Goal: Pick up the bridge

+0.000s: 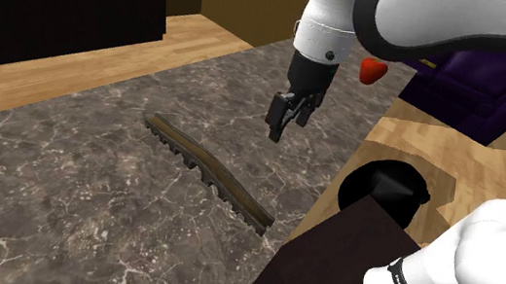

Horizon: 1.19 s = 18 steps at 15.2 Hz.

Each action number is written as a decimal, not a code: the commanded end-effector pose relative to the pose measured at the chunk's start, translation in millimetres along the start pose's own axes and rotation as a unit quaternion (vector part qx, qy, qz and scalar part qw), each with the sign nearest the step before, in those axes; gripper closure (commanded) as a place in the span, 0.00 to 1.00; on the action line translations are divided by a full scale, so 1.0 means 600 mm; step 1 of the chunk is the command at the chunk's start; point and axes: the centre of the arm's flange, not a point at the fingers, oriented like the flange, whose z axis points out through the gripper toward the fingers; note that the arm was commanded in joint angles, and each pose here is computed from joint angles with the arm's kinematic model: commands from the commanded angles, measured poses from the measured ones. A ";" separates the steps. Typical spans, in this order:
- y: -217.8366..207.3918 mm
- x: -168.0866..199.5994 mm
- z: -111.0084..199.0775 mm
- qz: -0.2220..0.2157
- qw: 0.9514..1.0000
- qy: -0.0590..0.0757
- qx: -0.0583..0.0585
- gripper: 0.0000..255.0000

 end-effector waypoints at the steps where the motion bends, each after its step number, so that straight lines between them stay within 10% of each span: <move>1: -0.035 0.026 0.015 -0.007 1.000 0.000 -0.003 0.00; 11: -0.223 0.133 0.080 -0.044 0.999 0.000 -0.018 0.00; 18: -0.228 0.140 0.135 -0.045 0.999 0.000 -0.019 0.00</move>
